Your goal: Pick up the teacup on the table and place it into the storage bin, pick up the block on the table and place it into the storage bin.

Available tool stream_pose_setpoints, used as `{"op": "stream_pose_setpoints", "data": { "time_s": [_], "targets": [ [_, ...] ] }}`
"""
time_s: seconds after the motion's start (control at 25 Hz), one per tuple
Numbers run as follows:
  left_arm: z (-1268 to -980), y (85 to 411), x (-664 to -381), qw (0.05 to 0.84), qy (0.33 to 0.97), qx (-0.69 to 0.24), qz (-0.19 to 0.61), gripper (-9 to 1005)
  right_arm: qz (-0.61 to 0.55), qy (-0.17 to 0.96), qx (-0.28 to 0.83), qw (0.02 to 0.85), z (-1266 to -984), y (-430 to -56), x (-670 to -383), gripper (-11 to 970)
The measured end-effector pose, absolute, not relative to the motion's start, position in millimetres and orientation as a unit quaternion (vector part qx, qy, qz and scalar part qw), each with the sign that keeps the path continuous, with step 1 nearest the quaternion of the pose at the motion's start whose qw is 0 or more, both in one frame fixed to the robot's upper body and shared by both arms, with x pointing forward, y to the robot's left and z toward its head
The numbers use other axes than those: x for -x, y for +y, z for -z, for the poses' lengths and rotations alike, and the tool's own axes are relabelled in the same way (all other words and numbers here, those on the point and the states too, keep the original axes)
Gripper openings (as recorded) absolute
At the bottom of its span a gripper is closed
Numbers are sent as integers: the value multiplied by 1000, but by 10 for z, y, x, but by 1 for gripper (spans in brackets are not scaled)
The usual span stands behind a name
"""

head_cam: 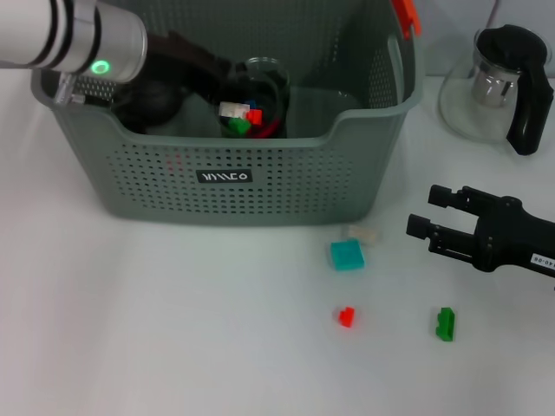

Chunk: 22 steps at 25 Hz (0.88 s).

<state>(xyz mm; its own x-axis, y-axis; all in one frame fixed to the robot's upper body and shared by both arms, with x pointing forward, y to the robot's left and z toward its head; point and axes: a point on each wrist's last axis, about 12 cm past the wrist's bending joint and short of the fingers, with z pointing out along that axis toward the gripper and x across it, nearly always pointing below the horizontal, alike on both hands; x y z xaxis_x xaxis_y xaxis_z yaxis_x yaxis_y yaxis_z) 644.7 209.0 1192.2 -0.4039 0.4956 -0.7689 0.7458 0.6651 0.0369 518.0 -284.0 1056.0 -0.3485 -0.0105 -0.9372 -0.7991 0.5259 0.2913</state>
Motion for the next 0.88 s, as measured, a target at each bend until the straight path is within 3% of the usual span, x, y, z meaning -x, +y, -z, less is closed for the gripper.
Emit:
{"op": "stream_pose_setpoints", "data": {
  "time_s": [0.08,0.28,0.4,0.52,0.68,0.88],
  "targets": [
    [-12022,2168,-6349,429,807,-361,183,370,-398,717,283,497,-10565,-2836,-5180,760],
    [-12094,2499,-5889,538,700,-332,332,567,-400,716,283,498,-10564,-2825,-5175,761],
    [-11972,2681,-5649,564,634,-303,434,691,-400,715,283,498,-10561,-2821,-5169,761],
    [-11655,2841,-5436,575,583,-279,502,816,-401,713,284,499,-10568,-2813,-5174,761],
    [-11113,2803,-5103,566,584,-312,491,815,-409,707,290,499,-10586,-2797,-5164,761],
    [-10713,2685,-4734,544,598,-378,450,814,-430,691,301,497,-10640,-2804,-5113,761]
  ]
}}
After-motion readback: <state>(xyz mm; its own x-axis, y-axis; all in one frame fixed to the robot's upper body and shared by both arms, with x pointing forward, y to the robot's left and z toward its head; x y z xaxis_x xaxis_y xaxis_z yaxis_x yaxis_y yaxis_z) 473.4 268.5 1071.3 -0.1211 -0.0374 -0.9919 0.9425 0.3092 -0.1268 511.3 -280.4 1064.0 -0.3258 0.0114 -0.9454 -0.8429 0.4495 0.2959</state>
